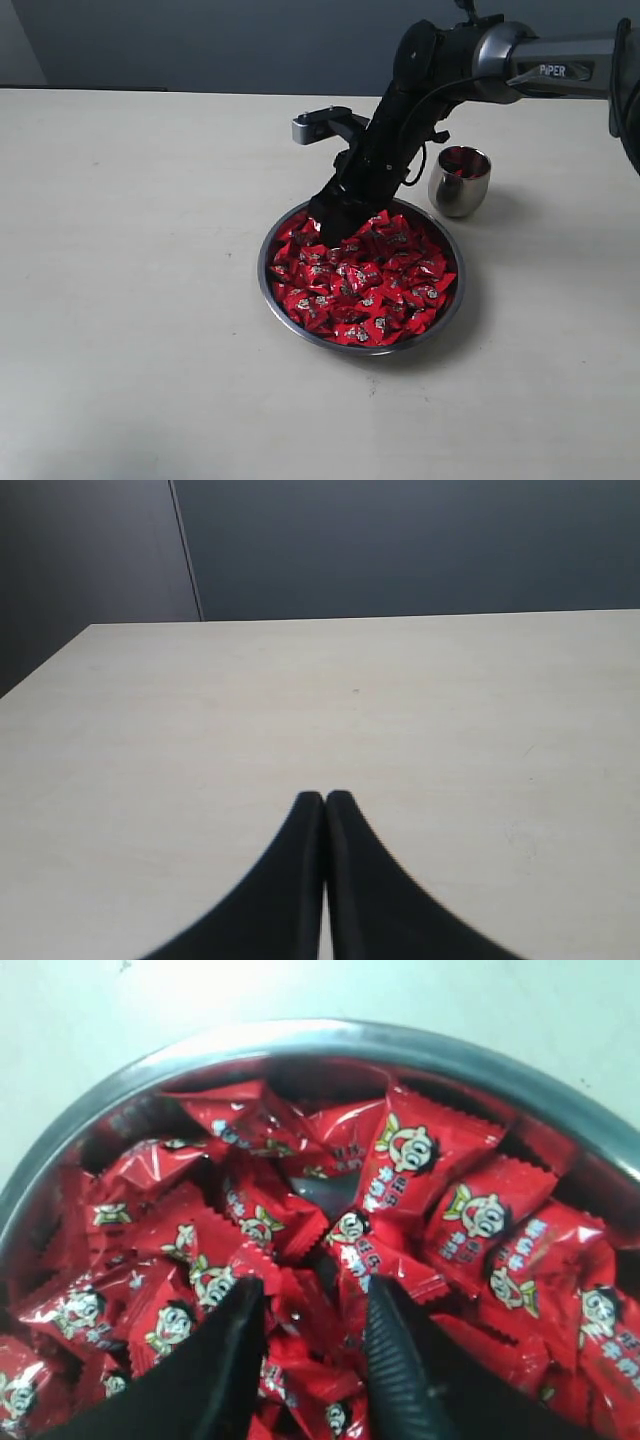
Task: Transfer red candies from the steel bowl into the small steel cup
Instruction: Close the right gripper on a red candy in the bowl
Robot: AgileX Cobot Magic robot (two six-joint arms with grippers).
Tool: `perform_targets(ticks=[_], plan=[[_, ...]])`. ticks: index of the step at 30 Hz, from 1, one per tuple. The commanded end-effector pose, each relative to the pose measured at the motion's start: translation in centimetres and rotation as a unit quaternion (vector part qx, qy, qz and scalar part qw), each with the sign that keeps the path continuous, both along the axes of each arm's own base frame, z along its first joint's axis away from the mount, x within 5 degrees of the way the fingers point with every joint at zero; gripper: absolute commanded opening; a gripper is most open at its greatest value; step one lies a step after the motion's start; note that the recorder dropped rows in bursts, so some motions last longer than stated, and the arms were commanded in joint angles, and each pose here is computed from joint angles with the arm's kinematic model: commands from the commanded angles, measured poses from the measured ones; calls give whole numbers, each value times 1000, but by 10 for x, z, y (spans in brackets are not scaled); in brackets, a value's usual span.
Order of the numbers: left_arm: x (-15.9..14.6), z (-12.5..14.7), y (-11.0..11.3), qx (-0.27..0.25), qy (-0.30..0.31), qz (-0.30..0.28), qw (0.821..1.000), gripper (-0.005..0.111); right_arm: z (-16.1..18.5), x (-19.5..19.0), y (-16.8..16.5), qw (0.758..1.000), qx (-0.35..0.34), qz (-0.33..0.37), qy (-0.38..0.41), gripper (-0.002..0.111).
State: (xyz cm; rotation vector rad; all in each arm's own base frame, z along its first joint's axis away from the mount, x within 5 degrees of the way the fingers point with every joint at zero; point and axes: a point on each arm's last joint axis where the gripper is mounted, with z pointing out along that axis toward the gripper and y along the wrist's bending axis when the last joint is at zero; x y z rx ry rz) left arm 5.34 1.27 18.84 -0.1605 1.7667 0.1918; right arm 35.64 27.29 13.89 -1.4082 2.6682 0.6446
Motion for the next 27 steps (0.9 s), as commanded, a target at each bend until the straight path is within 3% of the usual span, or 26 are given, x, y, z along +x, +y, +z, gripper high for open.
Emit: perform_targets(ticks=[1,11,13,18,27], plan=[[0,-1,0,2,-1,-4,1000,0,-8,0,1,1000,2,-1,11,34],[0,-1,0,2,-1,-4,1000,0,-13,0,1,1000,-3,0,16,34],[0,-1,0,2,-1,-4,1000,0,-13,0,1,1000,-5,2,14,29],[0,-1,0,2,-1,-4,1000,0,-14,0,0,1000,-9,4,12,4],[0,-1,0,2,-1,-4,1000,0,-12,1,0,1000,-8,4,9,1]])
